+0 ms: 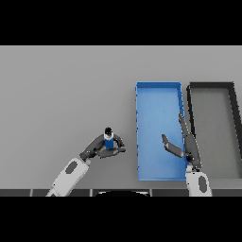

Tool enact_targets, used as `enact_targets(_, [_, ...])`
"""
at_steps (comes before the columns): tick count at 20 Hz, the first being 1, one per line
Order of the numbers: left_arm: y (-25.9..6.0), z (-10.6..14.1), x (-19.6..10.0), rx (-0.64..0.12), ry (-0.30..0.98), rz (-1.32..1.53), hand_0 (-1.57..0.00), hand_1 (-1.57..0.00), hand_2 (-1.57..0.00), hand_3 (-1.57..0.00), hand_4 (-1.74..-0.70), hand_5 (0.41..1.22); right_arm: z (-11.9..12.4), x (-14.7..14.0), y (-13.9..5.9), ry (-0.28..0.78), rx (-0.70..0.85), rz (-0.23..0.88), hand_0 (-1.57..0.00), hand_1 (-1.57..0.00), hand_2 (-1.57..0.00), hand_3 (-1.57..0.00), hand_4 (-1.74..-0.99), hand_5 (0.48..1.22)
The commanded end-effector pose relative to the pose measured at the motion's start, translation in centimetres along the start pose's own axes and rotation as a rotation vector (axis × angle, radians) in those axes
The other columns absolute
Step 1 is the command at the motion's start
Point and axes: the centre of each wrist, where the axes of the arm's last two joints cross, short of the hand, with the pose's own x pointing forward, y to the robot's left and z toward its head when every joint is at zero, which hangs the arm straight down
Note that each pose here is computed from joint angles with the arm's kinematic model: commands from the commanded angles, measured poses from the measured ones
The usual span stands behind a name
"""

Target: Pick up the blue pipe and place it into the blue bin.

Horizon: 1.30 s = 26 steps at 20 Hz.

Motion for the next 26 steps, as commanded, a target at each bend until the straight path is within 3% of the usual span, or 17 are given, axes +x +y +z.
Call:
enact_targets(1, [-0.3, 0.2, -0.1, -0.005, -0.003, 0.004, -0.95, -1.05, -1.12, -1.12, -1.54, 1.022, 0.0, -0.2, 0.0, 0.009, -0.001, -0.005, 0.00, 0.00, 0.00, 0.00, -1.227, 0.660])
enact_targets(2, [-0.4, 0.3, -0.1, -0.007, -0.012, 0.001, -1.07, -1.15, -1.21, -1.19, -1.58, 1.062, -0.1, 0.2, -0.1, 0.004, 0.002, -0.012, 0.00, 0.00, 0.00, 0.00, -1.233, 0.660])
enact_targets(4, [-0.9, 0.2, 0.0, 0.000, -0.034, -0.021, -1.25, -1.30, -1.34, -1.33, -1.53, 1.119, -0.3, 0.1, -0.2, 0.015, 0.006, -0.013, 0.00, 0.00, 0.00, 0.00, -1.224, 0.651])
enact_targets(9, [-1.4, -0.5, 1.8, 0.021, -0.134, -0.037, -1.47, -1.48, -1.50, -1.49, -1.48, 1.188, -0.5, 0.1, 0.0, 0.019, 0.008, -0.028, 0.00, 0.00, 0.00, 0.00, -1.219, 0.628])
enact_targets(15, [-0.9, -1.5, 5.8, 0.003, -0.260, -0.031, -1.54, -1.55, -1.55, -1.55, -1.47, 1.212, -0.5, 0.1, -0.3, 0.017, -0.002, 0.009, 0.00, 0.00, 0.00, 0.00, -1.204, 0.640])
enact_targets(20, [-1.8, -1.9, 8.5, -0.069, -0.315, -0.056, -1.56, -1.56, -1.56, -1.56, -1.47, 1.218, -0.5, 0.2, 0.0, 0.001, 0.006, 0.031, 0.00, 0.00, 0.00, 0.00, -1.161, 0.644])
enact_targets(26, [-2.1, -1.7, 8.4, -0.084, -0.279, -0.072, -1.57, -1.57, -1.57, -1.57, -1.47, 1.220, 0.4, 0.4, -0.1, -0.021, -0.027, 0.058, 0.00, 0.00, 0.00, 0.00, -1.139, 0.643])
